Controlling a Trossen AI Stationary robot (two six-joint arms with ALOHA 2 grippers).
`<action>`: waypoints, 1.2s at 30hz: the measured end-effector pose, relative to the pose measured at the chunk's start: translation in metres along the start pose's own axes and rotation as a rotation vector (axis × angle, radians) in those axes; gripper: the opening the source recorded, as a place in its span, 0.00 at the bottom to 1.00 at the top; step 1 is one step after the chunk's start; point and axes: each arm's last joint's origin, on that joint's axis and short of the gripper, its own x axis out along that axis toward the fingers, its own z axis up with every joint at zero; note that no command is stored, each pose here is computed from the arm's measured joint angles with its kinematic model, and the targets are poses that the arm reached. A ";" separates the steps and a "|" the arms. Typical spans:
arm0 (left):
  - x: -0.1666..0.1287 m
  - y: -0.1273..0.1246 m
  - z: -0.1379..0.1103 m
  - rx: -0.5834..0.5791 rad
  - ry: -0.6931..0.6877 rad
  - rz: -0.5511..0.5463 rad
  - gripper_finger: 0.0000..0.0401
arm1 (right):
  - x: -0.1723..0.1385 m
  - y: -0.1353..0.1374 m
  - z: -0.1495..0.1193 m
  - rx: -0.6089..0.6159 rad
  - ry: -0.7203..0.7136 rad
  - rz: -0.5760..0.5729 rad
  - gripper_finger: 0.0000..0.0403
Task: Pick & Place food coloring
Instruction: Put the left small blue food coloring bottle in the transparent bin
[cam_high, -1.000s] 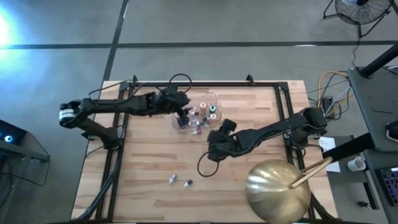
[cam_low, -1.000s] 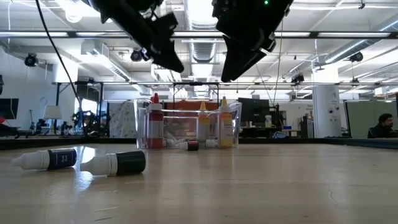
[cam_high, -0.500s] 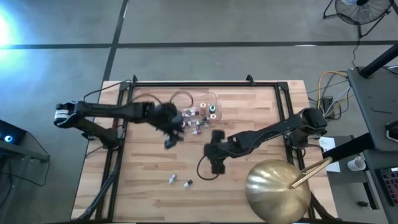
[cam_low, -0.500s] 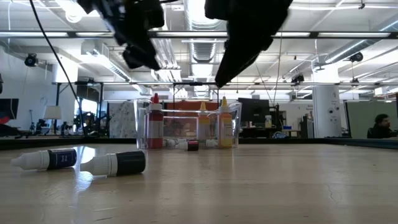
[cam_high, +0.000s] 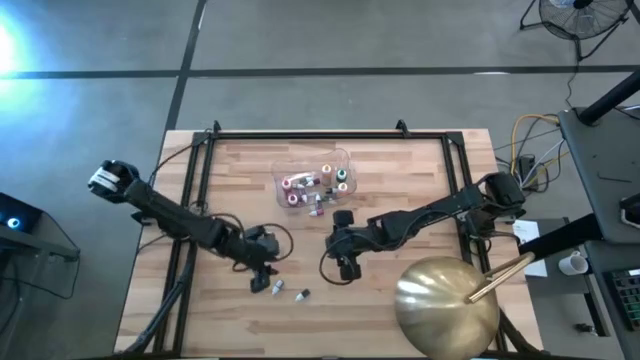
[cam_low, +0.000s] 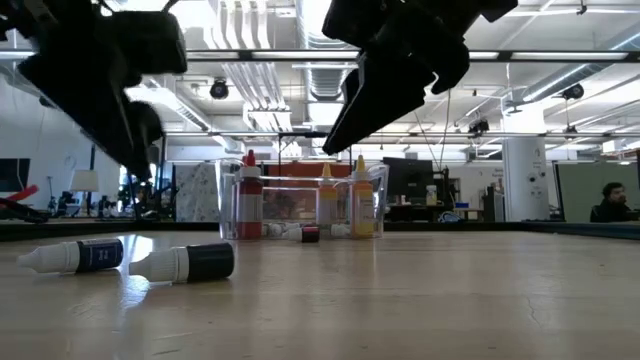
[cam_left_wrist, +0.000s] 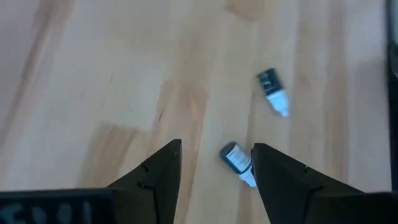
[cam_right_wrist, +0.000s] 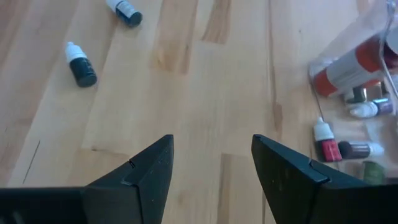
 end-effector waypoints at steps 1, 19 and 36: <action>0.003 -0.001 -0.004 -0.056 0.002 0.017 0.42 | 0.000 0.000 -0.001 0.011 0.001 -0.001 0.52; 0.064 -0.043 -0.007 -0.488 0.162 0.258 0.42 | 0.009 0.001 -0.027 0.083 0.087 -0.007 0.52; 0.044 -0.054 0.001 -0.378 0.144 0.199 0.42 | 0.011 0.001 -0.042 0.174 0.167 -0.021 0.52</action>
